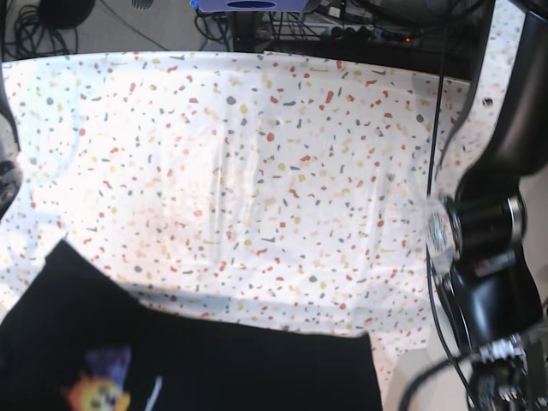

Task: Layout the t-shirt on the table in an organized manner, then fold the t-shirt properly
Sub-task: 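Lift the shirt with both grippers, flip it, and lay it flat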

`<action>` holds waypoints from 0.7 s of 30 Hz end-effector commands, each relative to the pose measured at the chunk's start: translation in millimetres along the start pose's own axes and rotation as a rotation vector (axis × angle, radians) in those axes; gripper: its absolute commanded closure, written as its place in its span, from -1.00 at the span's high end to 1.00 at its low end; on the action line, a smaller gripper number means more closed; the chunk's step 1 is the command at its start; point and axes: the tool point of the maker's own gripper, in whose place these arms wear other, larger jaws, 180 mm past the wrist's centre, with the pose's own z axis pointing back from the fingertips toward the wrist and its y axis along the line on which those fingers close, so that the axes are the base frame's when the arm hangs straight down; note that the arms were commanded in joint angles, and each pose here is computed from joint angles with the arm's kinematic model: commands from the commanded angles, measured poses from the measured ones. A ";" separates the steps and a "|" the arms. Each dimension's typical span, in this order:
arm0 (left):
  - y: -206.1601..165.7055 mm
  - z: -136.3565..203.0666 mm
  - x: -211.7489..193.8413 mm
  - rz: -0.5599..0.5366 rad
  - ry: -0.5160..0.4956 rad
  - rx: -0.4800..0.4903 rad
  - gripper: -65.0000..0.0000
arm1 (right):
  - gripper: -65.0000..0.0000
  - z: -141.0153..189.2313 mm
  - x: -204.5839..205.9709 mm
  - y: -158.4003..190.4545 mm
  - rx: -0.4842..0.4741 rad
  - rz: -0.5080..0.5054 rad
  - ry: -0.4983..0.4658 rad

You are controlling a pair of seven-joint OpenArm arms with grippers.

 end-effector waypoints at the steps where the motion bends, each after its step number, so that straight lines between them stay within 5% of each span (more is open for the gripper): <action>1: -9.1 12.6 52.7 -0.019 -0.131 -0.019 -1.00 | -1.00 20.2 53.2 -23.6 -0.070 0.020 -0.145; 5: -25.3 34.9 95.6 -0.062 -0.244 -0.036 -1.00 | -1.00 72.4 99.5 -47.2 -0.199 0.116 -0.255; 10: -22.1 50.3 35.6 -0.106 -0.163 -0.012 -1.00 | -1.00 97.5 47.5 -39.3 -0.253 0.179 -0.113; 14: -19.1 72.8 -47.8 -0.137 -0.055 0.012 -1.00 | -1.00 93.7 -50.9 -1.7 -0.165 0.238 0.084; 21: 9.4 116.3 -236.0 -0.082 0.315 0.071 -1.00 | -1.00 101.7 -237.4 58.8 0.016 0.048 0.426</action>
